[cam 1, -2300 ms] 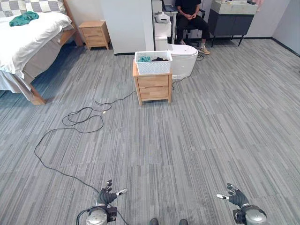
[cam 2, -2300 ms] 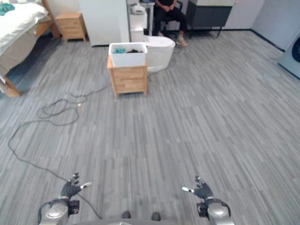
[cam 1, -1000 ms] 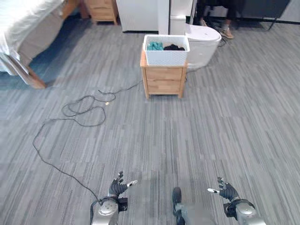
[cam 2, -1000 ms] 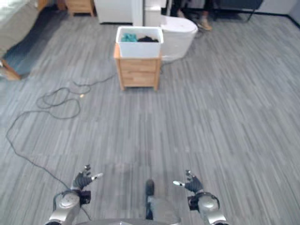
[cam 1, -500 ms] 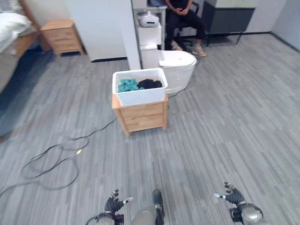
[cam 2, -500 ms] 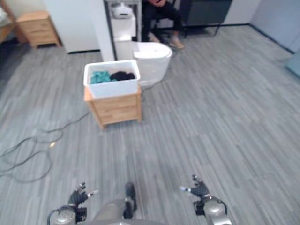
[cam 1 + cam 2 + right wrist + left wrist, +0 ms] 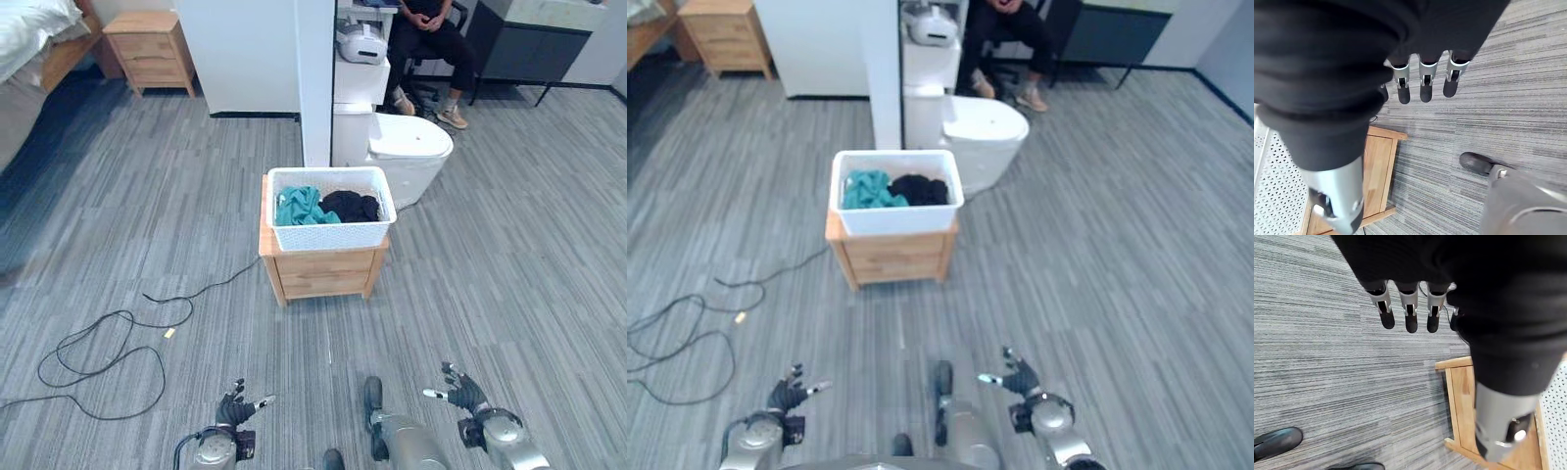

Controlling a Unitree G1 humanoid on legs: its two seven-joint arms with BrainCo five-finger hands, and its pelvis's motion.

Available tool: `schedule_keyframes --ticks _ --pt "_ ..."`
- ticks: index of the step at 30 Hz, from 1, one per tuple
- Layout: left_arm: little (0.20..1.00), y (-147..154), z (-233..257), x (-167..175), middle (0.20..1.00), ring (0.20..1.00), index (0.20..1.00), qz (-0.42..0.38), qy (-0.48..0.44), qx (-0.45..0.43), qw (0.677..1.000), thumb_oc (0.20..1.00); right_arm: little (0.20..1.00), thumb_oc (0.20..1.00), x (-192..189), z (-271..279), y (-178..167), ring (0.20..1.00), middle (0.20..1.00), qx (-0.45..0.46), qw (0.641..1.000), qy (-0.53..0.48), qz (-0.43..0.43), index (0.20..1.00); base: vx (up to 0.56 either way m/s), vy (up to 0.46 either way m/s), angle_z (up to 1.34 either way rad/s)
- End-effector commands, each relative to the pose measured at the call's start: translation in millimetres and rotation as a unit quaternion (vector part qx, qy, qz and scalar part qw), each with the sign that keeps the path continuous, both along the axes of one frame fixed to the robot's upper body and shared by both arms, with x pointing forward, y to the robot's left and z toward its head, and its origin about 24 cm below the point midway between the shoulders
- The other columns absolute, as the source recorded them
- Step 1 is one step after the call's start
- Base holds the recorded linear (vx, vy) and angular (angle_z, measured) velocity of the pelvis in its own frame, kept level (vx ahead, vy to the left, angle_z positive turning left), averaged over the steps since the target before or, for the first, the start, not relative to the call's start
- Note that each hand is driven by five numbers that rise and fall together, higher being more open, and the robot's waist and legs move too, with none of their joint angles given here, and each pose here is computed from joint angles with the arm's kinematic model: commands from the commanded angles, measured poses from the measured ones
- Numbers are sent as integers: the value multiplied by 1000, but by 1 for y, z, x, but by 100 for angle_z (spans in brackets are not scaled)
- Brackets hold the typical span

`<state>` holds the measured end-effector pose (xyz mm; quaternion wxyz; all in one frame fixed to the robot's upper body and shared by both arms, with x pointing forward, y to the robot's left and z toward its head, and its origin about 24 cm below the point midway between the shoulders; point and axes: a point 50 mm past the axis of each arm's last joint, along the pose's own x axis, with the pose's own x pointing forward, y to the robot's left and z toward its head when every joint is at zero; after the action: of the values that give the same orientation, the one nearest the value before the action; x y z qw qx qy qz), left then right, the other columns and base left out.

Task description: Grab the laundry basket,head to the washer,open it,put in the laundry and shut it.

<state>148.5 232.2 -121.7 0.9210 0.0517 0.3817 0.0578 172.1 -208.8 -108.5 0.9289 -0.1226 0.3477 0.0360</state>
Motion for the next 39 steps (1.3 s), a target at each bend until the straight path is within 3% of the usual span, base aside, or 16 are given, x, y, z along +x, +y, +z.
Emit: schedule_keyframes --ticks 1,18,24,32,39 --pt "1000 -2 13 22 1000 1000 1000 -31 -49 10 998 1000 1000 1000 22 16 -14 1000 1000 -25 999 -45 5 1000 237 -143 56" --pt "1000 -15 6 18 1000 1000 1000 -50 -32 -1 998 1000 1000 1000 7 15 -43 1000 1000 -48 998 -28 -34 1000 204 -103 6" --pt "1000 -4 2 7 1000 1000 1000 -16 -18 2 1000 1000 1000 1000 7 12 -34 1000 1000 -45 999 -22 -15 1000 278 136 -47" --pt "1000 9 20 24 1000 1000 1000 -9 -63 21 998 1000 1000 1000 36 30 -18 1000 1000 -35 996 -78 13 1000 47 48 -36" --pt "1000 13 30 31 1000 1000 1000 -14 -93 31 995 1000 1000 1000 40 38 -22 1000 1000 -55 993 -99 17 1000 110 -99 7"
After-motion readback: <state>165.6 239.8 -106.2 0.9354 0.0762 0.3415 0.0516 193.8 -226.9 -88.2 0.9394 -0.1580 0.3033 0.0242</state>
